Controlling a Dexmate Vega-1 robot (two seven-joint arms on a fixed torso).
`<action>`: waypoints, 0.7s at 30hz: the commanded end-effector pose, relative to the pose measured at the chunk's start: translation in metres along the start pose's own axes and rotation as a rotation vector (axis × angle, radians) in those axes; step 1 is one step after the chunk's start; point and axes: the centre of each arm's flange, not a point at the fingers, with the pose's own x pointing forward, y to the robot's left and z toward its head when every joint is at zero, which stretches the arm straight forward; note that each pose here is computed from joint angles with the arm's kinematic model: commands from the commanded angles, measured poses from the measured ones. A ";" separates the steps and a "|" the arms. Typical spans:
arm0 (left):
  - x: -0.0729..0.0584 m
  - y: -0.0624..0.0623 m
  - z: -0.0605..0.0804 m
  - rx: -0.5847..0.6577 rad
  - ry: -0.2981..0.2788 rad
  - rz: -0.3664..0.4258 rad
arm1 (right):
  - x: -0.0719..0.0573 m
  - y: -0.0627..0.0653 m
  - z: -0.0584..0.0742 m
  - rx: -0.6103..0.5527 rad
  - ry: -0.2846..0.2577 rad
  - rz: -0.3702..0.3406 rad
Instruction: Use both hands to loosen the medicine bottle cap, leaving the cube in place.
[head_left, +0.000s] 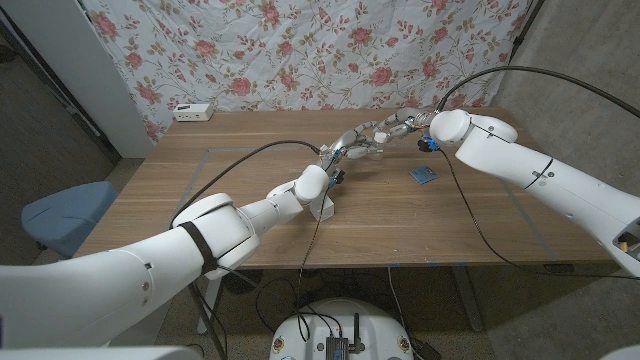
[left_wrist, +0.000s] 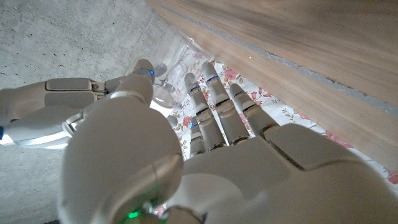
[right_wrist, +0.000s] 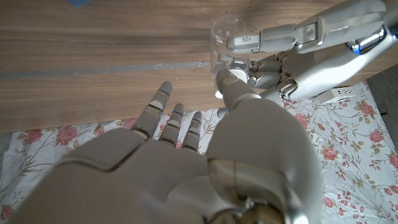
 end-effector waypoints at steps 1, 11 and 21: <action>-0.001 0.000 0.001 0.001 -0.009 0.004 | -0.002 0.000 -0.001 0.006 -0.008 0.002; -0.005 -0.002 0.003 -0.001 -0.029 0.010 | -0.006 0.002 -0.001 0.009 -0.005 0.000; -0.010 -0.003 0.006 0.001 -0.050 0.022 | -0.016 0.004 -0.001 0.008 0.006 -0.007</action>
